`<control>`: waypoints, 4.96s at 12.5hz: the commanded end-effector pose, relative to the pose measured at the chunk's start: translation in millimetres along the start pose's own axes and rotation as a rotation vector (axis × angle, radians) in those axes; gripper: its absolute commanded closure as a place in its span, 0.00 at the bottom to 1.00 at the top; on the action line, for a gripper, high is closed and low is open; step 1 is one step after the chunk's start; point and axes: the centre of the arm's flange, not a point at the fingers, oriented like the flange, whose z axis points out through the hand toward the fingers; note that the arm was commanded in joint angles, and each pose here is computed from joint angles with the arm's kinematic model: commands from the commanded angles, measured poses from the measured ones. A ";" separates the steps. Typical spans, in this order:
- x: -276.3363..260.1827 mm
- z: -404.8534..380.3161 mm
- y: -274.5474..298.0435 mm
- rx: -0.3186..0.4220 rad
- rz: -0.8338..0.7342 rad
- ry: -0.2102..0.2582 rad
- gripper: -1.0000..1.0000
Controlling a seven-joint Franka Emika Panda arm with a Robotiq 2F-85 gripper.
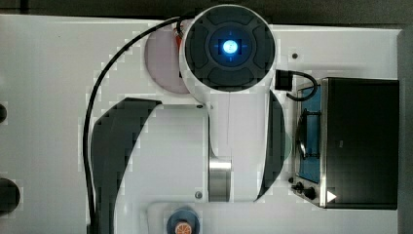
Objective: Drag strainer right to left.
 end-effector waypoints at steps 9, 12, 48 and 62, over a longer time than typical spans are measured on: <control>-86.2 45.5 121.5 -0.087 0.090 -0.078 0.00; -76.0 124.9 102.7 -0.061 0.207 -0.048 0.00; -201.5 391.0 -60.6 -0.068 0.691 -0.028 0.00; -299.1 395.7 -166.2 -0.060 0.726 -0.104 0.00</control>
